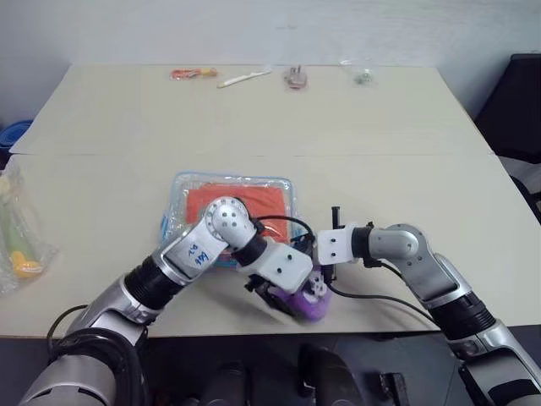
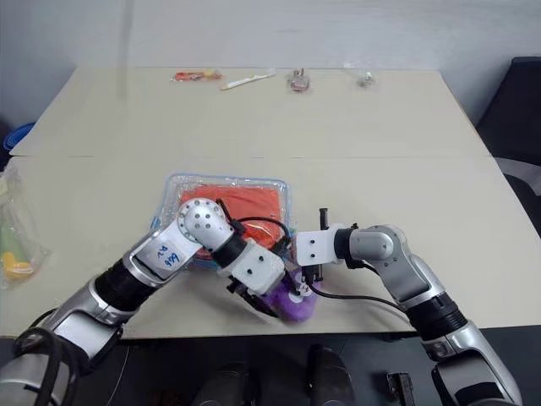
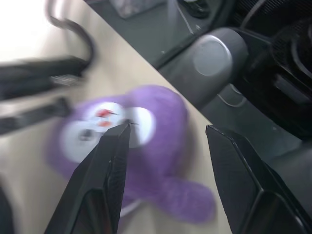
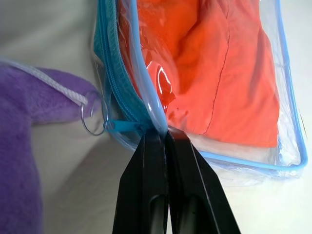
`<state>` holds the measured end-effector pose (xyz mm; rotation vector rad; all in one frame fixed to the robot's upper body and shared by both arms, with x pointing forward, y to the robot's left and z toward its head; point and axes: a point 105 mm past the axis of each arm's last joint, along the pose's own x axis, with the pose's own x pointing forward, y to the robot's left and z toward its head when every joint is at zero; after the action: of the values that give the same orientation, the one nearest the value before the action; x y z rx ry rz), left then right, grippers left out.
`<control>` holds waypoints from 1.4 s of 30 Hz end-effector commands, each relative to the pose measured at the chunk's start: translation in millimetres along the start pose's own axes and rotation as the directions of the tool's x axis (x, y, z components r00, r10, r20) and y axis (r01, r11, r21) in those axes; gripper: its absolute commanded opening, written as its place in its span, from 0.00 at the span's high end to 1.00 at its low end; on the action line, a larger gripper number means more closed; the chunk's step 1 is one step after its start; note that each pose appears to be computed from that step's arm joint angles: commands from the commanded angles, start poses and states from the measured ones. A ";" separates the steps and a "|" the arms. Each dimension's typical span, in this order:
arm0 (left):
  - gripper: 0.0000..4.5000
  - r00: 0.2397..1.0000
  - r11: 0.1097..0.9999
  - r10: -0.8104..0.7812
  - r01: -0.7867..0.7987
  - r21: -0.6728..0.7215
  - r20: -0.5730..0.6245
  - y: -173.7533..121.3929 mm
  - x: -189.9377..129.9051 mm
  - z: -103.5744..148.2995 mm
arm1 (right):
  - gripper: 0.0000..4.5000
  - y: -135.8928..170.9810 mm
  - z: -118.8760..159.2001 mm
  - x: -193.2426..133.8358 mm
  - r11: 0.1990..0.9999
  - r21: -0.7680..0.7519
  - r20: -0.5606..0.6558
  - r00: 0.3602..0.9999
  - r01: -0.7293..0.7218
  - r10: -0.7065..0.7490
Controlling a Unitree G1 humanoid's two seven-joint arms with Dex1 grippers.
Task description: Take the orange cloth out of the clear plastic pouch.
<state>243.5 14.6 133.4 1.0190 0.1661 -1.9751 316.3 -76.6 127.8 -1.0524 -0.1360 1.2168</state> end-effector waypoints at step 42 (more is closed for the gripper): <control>1.00 0.977 0.835 0.213 -0.187 -0.518 -0.009 -61.1 -117.1 -32.5 | 1.00 -12.8 -11.5 -20.3 0.998 -0.045 -0.024 0.998 0.052 -0.053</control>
<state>254.6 138.2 169.5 0.5830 0.5434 -1.6376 319.3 -86.1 128.7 -1.0927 -0.1595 1.2134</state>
